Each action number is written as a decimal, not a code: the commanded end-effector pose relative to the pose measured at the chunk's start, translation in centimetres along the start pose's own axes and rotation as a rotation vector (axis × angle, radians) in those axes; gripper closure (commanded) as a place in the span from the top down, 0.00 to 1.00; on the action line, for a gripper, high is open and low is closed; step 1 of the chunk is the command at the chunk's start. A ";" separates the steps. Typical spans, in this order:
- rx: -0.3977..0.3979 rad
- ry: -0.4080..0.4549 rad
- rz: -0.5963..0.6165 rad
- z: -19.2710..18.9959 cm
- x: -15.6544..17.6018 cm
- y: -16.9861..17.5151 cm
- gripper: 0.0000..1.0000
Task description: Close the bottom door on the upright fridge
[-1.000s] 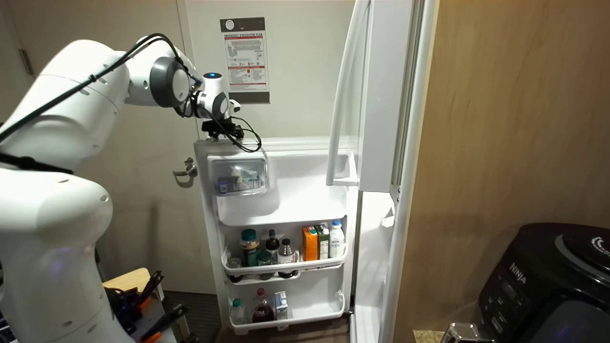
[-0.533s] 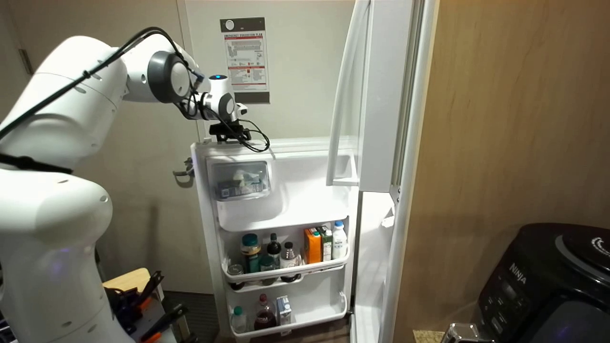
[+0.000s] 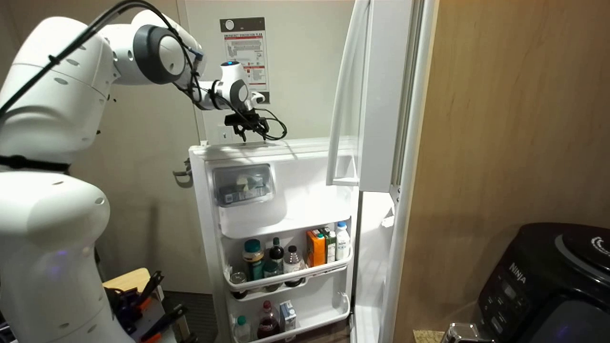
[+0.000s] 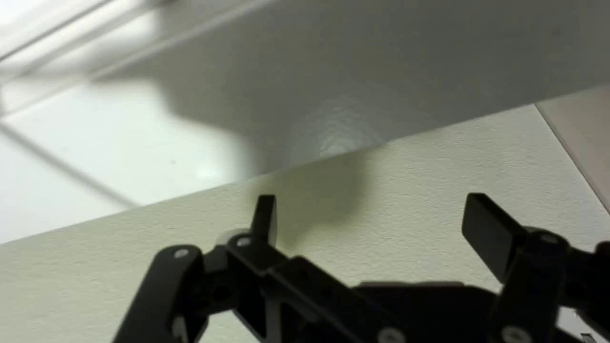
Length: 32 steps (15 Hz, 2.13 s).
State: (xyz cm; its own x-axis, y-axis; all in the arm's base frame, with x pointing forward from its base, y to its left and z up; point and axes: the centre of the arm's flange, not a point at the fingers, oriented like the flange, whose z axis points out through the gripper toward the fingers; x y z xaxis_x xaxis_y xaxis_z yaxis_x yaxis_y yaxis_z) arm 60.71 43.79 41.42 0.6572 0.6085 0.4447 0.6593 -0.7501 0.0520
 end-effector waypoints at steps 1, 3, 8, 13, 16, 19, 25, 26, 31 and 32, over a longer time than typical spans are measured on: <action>-0.038 -0.033 -0.018 -4.1 -3.2 2.9 1.00; -0.054 -0.046 -0.007 -5.2 -4.0 4.3 1.00; -0.003 -0.026 -0.051 -6.6 -6.2 5.1 1.00; 0.091 0.002 -0.105 -6.1 -7.7 -0.1 1.00; 0.160 0.005 -0.137 -5.6 -8.7 -4.0 1.00; 0.197 -0.009 -0.159 -5.4 -9.6 -6.7 1.00; 0.161 -0.066 -0.101 -5.8 -11.8 -7.9 1.00; 0.152 -0.066 -0.091 -5.9 -12.4 -7.7 1.00; 0.113 -0.075 -0.058 -6.0 -14.3 -7.2 1.00; 0.104 -0.077 -0.053 -6.0 -14.6 -7.0 1.00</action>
State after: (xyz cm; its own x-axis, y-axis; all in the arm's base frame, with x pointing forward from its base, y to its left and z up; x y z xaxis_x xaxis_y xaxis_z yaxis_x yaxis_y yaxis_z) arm 45.95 40.55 39.98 0.6248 0.6903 0.3649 0.7530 -0.6562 -0.0479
